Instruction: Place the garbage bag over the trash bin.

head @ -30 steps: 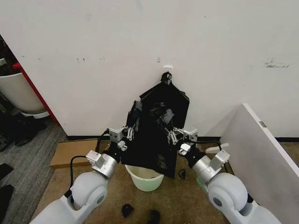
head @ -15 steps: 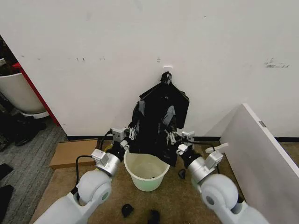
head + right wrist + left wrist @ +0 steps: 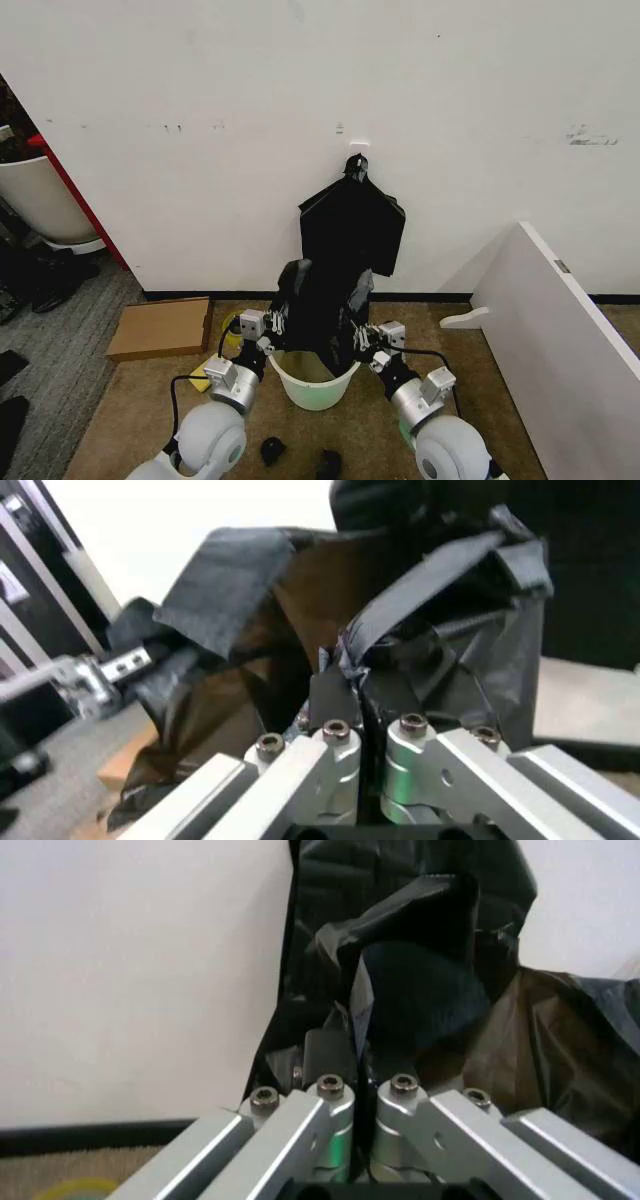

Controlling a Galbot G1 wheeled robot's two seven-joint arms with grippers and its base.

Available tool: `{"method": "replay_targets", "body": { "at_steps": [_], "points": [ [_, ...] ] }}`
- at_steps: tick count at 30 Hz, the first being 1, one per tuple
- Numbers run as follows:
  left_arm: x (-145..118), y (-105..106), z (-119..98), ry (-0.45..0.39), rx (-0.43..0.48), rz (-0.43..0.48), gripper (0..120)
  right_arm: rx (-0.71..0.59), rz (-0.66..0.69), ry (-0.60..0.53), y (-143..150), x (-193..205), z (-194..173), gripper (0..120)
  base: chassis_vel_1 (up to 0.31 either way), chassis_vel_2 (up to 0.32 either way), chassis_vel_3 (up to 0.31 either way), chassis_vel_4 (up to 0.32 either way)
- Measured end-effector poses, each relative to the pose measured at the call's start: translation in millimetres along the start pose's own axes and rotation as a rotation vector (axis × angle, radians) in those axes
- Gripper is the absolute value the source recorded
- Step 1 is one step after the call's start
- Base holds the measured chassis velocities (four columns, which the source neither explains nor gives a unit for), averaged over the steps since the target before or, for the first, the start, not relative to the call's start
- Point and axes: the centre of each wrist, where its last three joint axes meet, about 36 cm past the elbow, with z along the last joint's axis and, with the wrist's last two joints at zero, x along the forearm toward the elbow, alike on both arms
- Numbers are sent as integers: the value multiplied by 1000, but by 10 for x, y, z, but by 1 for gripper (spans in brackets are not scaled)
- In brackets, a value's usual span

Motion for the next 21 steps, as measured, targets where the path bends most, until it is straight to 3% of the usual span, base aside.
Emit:
{"method": "replay_targets", "body": {
  "at_steps": [11, 21],
  "points": [
    [108, -100, 128, 113, 25, -77, 0, 27, 75, 138, 57, 155, 141, 0, 0, 0, 0, 0],
    [389, -195, -122, 165, 27, -61, 0, -57, 100, 243, 350, 424, -83, 0, 0, 0, 0, 0]
  ]
}}
